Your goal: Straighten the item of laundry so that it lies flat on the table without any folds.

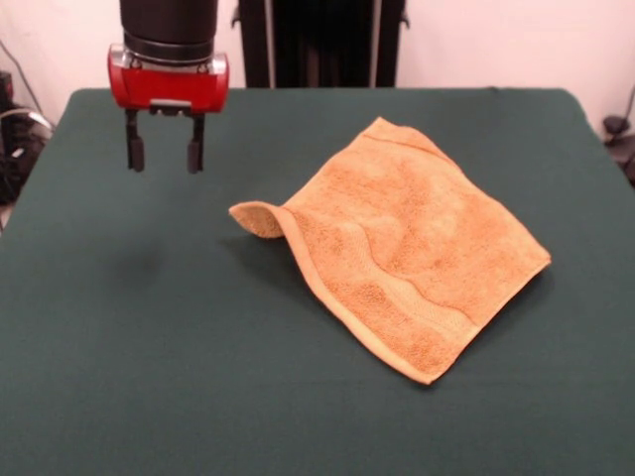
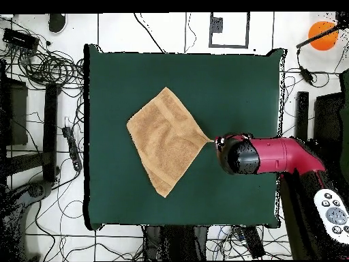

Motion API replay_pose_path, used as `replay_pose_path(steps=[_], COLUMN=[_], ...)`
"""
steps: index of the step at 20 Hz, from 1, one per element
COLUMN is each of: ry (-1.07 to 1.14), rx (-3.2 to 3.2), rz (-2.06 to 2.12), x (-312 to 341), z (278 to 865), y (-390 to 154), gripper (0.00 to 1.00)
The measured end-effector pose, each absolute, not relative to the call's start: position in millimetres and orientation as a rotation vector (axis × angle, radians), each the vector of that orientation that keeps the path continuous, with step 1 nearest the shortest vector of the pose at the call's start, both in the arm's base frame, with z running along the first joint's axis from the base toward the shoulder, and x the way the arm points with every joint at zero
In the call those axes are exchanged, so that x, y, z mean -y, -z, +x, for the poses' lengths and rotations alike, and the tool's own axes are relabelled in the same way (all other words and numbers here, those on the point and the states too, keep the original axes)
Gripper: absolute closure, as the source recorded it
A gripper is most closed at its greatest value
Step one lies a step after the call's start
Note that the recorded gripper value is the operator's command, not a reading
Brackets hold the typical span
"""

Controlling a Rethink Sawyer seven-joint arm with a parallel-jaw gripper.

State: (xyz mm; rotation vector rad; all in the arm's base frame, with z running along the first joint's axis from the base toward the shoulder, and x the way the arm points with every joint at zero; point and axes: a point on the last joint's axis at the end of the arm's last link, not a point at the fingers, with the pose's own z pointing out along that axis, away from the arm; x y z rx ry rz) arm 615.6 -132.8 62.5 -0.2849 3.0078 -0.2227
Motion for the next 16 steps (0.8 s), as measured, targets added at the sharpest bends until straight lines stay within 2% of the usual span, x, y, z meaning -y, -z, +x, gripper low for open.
replay_pose_path(steps=[16], ry=[0.226], rx=[-2.997], rz=[-0.341], x=[110.2], z=[619.9], y=[-63.4], gripper=[0.00])
